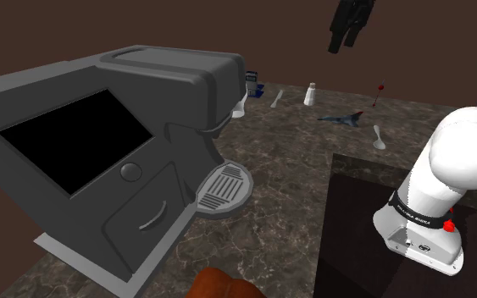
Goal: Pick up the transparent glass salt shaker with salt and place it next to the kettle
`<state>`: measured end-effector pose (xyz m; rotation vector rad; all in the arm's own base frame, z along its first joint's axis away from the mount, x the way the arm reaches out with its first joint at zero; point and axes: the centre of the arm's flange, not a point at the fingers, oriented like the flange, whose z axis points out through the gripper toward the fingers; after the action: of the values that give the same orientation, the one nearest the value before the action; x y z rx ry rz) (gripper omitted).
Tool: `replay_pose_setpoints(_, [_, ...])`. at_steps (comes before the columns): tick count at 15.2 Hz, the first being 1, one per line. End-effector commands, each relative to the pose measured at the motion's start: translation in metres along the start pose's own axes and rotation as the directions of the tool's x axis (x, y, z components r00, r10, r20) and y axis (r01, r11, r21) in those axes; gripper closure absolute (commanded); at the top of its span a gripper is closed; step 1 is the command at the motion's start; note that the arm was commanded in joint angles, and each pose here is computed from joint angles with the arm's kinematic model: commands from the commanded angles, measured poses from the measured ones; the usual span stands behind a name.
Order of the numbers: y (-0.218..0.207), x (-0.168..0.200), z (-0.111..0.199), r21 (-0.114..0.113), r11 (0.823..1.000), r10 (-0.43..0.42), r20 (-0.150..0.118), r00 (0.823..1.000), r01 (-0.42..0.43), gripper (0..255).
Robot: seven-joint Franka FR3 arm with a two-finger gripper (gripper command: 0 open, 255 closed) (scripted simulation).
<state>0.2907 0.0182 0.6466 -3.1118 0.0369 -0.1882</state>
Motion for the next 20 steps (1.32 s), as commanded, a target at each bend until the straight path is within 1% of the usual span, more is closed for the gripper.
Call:
replay_pose_setpoints(1, [0.000,0.000,0.000,0.000,1.000,0.000,0.000,1.000,0.000,0])
replay_pose_setpoints(20, [0.187,0.079,0.137,-0.028,0.999,0.025,-0.044,0.999,-0.026,0])
